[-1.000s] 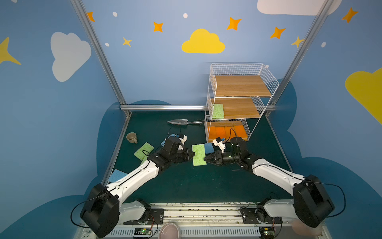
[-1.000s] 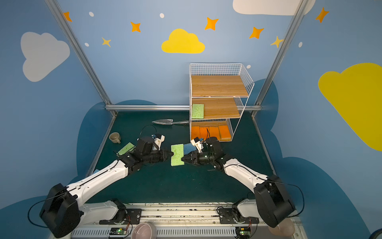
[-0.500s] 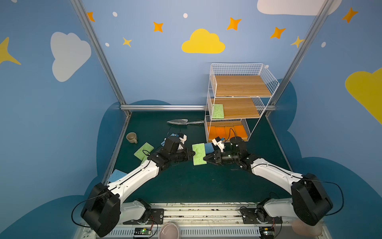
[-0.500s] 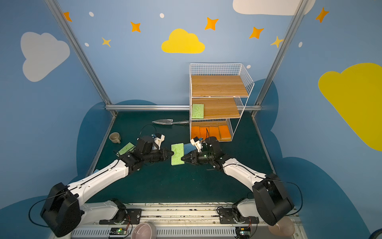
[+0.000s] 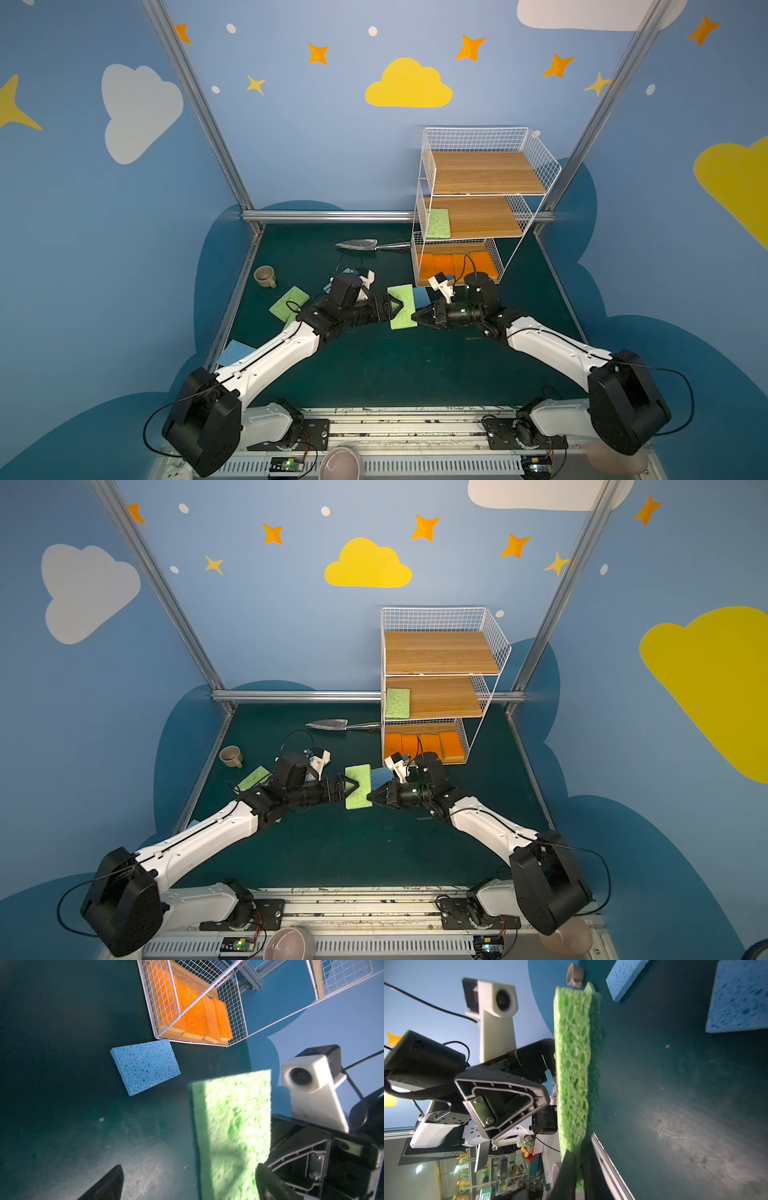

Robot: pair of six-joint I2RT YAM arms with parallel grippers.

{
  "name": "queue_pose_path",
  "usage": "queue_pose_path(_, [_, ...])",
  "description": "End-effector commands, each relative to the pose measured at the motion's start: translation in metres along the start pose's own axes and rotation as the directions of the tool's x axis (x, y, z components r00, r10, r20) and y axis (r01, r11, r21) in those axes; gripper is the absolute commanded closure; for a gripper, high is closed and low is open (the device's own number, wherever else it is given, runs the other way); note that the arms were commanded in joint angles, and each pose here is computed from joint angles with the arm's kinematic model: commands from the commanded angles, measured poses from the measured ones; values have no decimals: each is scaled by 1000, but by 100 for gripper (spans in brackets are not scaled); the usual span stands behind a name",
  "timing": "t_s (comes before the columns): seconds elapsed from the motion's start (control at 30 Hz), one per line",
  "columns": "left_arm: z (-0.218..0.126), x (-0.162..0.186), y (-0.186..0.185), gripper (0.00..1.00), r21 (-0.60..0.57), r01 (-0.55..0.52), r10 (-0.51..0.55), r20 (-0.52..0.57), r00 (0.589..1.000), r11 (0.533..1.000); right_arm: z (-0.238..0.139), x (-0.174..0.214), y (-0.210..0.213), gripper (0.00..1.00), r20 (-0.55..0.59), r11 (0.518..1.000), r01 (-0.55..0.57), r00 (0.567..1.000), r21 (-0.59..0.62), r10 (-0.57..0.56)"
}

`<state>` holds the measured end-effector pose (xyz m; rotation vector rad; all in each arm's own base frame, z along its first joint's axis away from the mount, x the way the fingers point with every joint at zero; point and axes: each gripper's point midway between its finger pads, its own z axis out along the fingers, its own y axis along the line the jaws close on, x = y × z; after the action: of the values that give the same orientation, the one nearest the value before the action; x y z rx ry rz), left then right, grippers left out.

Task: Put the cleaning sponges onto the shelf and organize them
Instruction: 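Carry the green sponge toward the middle shelf with the right gripper while the left retracts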

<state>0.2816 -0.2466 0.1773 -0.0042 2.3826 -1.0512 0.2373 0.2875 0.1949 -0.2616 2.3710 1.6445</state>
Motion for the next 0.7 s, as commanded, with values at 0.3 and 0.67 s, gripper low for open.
queue_pose_path(0.3, [-11,12,23,1,-45,-14,14,6,1000,999,-90,-70,35,92,153,999,42,987,-28,-37])
queue_pose_path(0.67, [-7,22,34,1,-64,-14,14,-14,1000,998,-139,-133,35,92,240,997,-43,969,-57,55])
